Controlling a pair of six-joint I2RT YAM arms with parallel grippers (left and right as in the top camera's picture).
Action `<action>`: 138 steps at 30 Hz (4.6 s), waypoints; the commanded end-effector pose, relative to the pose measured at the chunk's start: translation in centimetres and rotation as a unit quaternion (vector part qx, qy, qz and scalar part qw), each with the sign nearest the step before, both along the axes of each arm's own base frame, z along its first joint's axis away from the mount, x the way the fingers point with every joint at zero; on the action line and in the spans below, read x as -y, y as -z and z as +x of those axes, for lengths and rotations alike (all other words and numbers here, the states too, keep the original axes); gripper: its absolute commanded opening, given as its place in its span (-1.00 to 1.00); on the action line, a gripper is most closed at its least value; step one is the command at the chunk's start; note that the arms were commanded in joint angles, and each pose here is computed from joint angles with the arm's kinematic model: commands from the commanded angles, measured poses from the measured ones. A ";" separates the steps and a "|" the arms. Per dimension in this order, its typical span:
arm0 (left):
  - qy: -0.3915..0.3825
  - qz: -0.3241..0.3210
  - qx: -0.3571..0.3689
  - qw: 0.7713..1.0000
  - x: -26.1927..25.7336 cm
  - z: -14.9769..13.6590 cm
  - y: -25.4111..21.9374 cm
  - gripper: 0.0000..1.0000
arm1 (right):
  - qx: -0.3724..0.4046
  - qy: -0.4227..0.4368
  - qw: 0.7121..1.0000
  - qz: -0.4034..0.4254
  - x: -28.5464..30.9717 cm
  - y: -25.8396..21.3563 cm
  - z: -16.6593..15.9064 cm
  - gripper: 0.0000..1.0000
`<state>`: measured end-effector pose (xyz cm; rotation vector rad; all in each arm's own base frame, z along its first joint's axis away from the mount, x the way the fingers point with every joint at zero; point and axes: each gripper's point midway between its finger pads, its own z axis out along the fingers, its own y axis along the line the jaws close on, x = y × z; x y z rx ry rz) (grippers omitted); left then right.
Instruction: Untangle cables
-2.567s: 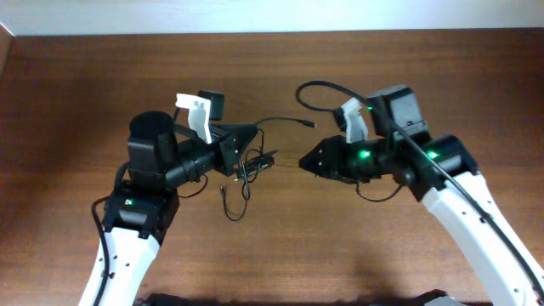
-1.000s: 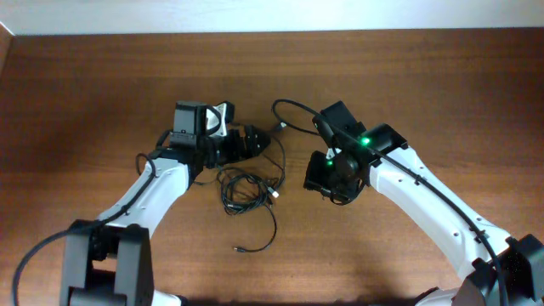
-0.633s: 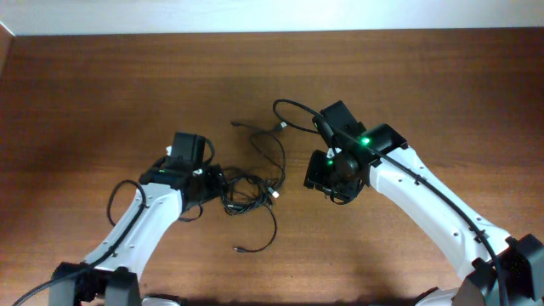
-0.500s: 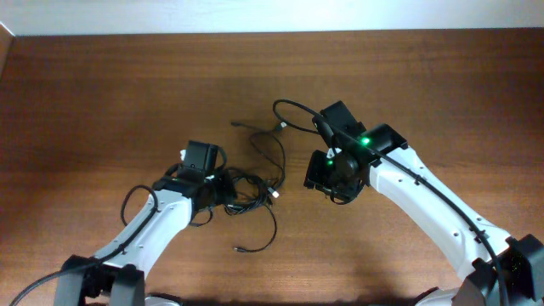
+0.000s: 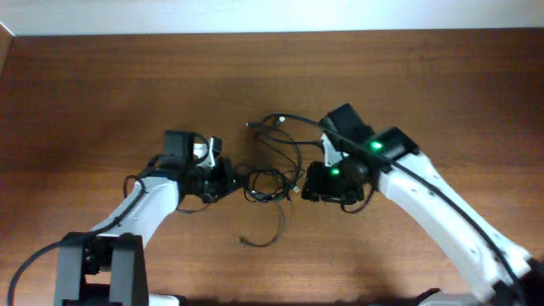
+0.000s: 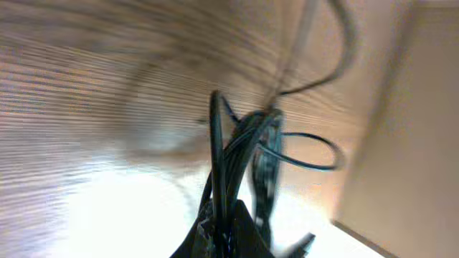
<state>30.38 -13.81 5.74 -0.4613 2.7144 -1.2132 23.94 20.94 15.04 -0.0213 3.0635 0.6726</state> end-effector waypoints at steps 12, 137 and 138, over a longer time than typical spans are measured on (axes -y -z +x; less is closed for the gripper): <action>-0.101 0.321 0.024 0.941 -6.7 1.5 3.6 0.40 | 0.145 0.039 0.988 0.037 3.6 -7.8 0.0 0.00; 0.059 -0.309 -0.115 0.942 4.8 2.8 -12.0 -1.00 | 0.049 0.263 0.902 0.340 -4.3 -0.2 9.3 -0.92; 0.068 -0.306 -0.094 0.945 4.8 2.9 -12.0 -1.00 | 0.059 0.245 0.921 0.298 -3.6 1.7 8.6 -0.92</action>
